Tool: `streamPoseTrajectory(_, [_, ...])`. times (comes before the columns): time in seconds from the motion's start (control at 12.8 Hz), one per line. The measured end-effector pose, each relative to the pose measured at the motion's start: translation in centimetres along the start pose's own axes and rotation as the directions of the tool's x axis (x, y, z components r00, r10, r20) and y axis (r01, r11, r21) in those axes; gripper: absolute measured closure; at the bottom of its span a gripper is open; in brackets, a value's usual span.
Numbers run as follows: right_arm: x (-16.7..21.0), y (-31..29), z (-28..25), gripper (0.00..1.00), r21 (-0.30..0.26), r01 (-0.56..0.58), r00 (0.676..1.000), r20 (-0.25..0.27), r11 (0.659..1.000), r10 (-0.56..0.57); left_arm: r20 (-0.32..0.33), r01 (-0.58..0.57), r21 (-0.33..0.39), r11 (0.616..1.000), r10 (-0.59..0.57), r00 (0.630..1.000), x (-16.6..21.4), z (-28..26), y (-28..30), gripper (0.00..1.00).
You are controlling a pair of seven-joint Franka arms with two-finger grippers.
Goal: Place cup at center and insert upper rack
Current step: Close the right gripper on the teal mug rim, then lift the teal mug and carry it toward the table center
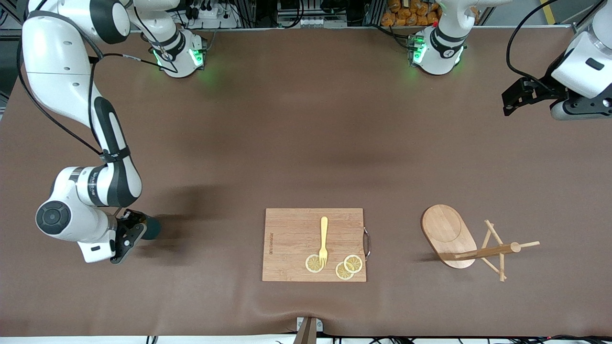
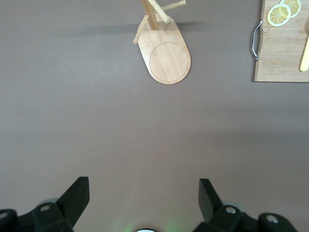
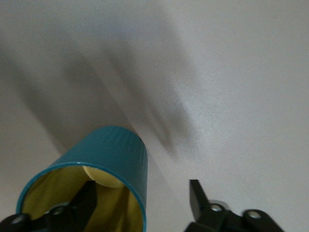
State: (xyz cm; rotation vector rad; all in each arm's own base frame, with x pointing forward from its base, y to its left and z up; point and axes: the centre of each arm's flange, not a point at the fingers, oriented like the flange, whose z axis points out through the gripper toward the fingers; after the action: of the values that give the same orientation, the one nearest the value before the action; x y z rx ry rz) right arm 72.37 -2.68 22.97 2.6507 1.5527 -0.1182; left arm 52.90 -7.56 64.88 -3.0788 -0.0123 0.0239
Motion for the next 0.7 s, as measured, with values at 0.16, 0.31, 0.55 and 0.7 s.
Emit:
streamPoseTrajectory(0.16, [0.0,0.0,0.2,0.44,0.003,0.001,1.0,0.001,1.0,-0.001,0.002,0.0,0.0,1.0,0.0,1.0,0.0,0.1,0.0,0.0])
streamPoseTrajectory(0.31, [0.1,-0.1,0.2,0.69,0.005,0.002,1.0,0.002,1.0,-0.002,0.003,0.0,0.0,1.0,0.0,1.0,0.0,0.1,0.0,0.0])
streamPoseTrajectory(0.55, [1.4,-0.9,0.1,0.96,0.029,0.021,1.0,-0.007,0.999,-0.021,0.005,-0.001,0.001,1.0,0.001,1.0,0.0,0.1,0.0,0.0])
streamPoseTrajectory(0.7, [3.0,-1.9,-0.4,0.96,0.057,0.057,0.998,-0.016,0.997,-0.056,0.005,-0.001,0.001,1.0,0.001,1.0,0.0,0.2,0.0,0.0])
